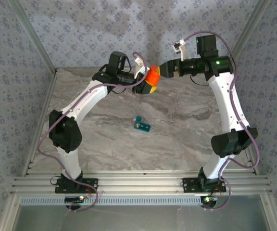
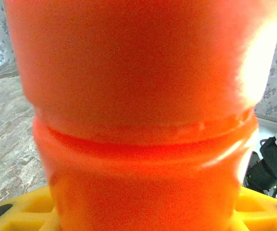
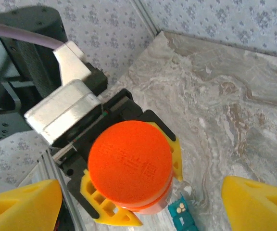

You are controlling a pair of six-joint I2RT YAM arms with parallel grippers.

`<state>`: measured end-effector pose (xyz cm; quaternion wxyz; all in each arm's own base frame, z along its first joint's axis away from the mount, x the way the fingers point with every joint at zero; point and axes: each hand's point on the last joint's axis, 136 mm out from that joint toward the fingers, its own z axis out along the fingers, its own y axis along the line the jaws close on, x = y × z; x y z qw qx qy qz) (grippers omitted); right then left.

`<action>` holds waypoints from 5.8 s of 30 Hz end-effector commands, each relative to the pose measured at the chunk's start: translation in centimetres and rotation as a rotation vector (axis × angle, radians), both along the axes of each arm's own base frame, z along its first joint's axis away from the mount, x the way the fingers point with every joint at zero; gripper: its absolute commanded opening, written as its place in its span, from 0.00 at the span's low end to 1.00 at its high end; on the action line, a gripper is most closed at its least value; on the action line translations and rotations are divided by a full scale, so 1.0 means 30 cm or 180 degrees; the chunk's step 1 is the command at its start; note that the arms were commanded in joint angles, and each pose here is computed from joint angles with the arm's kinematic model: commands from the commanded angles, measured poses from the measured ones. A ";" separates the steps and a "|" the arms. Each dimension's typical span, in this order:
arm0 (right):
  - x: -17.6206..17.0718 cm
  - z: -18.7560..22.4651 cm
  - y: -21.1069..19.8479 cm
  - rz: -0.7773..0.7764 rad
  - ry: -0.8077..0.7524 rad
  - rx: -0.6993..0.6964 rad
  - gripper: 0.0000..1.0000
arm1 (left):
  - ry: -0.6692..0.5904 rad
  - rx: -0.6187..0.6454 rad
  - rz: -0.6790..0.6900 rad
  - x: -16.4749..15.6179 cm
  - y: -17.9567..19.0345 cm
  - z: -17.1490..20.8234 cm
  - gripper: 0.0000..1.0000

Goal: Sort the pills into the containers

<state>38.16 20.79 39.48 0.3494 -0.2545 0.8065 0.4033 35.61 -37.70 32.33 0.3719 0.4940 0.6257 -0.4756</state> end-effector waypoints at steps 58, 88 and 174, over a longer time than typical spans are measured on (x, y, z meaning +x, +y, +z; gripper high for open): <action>-0.057 -0.021 -0.159 -0.0471 0.0094 0.0596 0.88 | -0.0372 -0.0168 0.0206 0.022 -0.052 0.064 0.00; 0.010 0.069 0.008 -0.0274 -0.0267 0.0531 0.69 | -0.0078 -0.0221 -0.0178 -0.029 -0.063 0.101 0.00; -0.021 0.043 0.053 -0.0214 -0.0321 0.0326 0.84 | 0.0018 -0.0286 -0.0258 -0.036 -0.060 0.175 0.00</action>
